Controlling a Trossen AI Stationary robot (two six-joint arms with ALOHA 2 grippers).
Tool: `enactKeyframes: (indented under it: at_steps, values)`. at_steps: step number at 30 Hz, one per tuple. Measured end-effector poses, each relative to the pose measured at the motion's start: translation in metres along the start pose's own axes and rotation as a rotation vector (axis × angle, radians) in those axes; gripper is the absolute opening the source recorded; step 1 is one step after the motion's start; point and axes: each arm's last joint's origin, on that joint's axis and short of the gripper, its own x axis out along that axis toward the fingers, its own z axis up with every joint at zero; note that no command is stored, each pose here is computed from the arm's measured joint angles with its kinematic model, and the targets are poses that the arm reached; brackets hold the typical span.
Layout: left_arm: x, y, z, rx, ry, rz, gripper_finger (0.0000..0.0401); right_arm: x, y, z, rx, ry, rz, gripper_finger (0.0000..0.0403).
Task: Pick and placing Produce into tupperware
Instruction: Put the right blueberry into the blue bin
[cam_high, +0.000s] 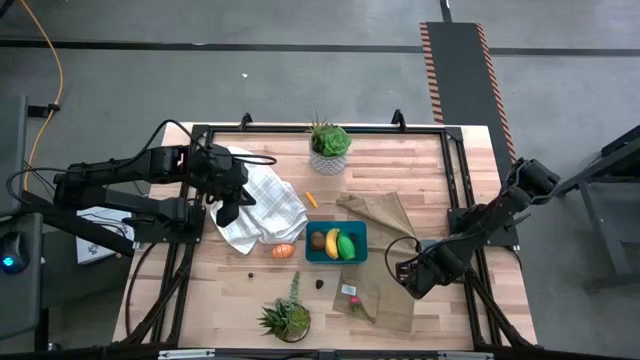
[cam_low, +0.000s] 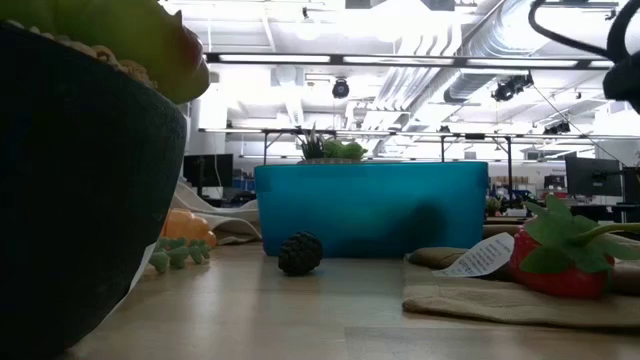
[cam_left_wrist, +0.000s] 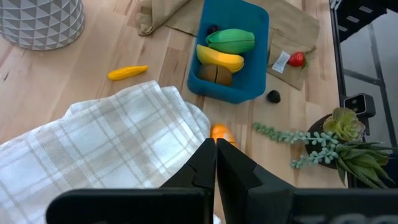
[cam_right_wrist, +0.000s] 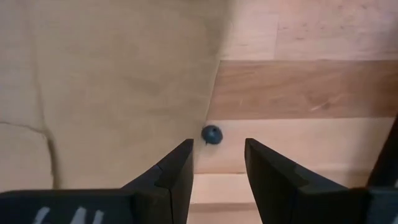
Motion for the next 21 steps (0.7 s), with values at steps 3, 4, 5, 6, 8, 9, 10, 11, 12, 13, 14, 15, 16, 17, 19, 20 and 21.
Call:
enactKeyframes:
  at_steps: [3, 4, 5, 6, 8, 9, 10, 11, 12, 13, 14, 15, 16, 17, 19, 20, 21]
  values:
    - [0.000, 0.000, 0.000, -0.006, 0.000, 0.000, 0.0003, 0.004, 0.000, 0.001, 0.000, 0.024, 0.002, 0.0135]
    - [0.000, 0.000, 0.000, -0.011, 0.000, 0.000, 0.0003, 0.005, 0.000, 0.000, 0.002, 0.034, 0.008, 0.0135]
    - [0.000, 0.000, 0.000, -0.022, 0.000, 0.000, 0.0003, 0.007, 0.000, 0.000, 0.000, 0.042, 0.016, 0.0135]
    - [0.000, 0.000, 0.000, -0.027, 0.000, 0.000, 0.0003, 0.008, 0.000, 0.000, -0.003, 0.047, 0.022, 0.0135]
    - [0.000, 0.000, 0.000, -0.028, 0.000, 0.000, 0.0003, 0.010, 0.000, -0.001, -0.009, 0.059, 0.034, 0.0135]
    - [0.000, 0.000, 0.000, -0.028, 0.001, 0.000, 0.0003, 0.011, 0.000, -0.001, -0.009, 0.062, 0.031, 0.0135]
    - [0.000, 0.000, 0.000, -0.033, 0.003, 0.001, 0.0003, 0.011, -0.001, -0.001, -0.005, 0.064, 0.019, 0.0135]
    - [0.000, 0.000, -0.001, -0.038, 0.006, 0.001, 0.0003, 0.011, -0.002, 0.000, -0.001, 0.065, 0.010, 0.0135]
    - [0.000, 0.000, -0.001, -0.047, 0.008, 0.002, 0.0003, 0.011, -0.002, 0.000, -0.001, 0.066, 0.006, 0.0135]
    - [0.000, 0.000, -0.001, -0.053, 0.010, 0.002, 0.0003, 0.011, -0.002, 0.000, -0.001, 0.066, 0.005, 0.0135]
    - [0.000, 0.000, -0.001, -0.054, 0.012, 0.003, 0.0003, 0.011, -0.002, 0.000, -0.001, 0.066, 0.005, 0.0135]
    - [0.000, 0.000, -0.001, -0.054, 0.015, 0.003, 0.0003, 0.011, -0.002, 0.000, -0.001, 0.066, 0.005, 0.0135]
    - [0.000, 0.000, -0.002, -0.055, 0.018, 0.004, 0.0003, 0.011, -0.002, -0.001, -0.001, 0.068, 0.008, 0.0135]
    - [0.000, 0.000, -0.002, -0.056, 0.022, 0.005, 0.0003, 0.012, -0.001, -0.001, -0.001, 0.071, 0.012, 0.0135]
    - [0.000, 0.001, -0.003, -0.057, 0.028, 0.006, 0.0003, 0.013, 0.000, -0.002, -0.003, 0.079, 0.020, 0.0135]
    - [0.000, 0.000, -0.003, -0.057, 0.028, 0.006, 0.0003, 0.014, 0.001, -0.002, -0.003, 0.079, 0.019, 0.0135]
    - [0.000, 0.000, -0.003, -0.057, 0.027, 0.006, 0.0003, 0.015, 0.001, -0.002, -0.004, 0.074, 0.015, 0.0135]
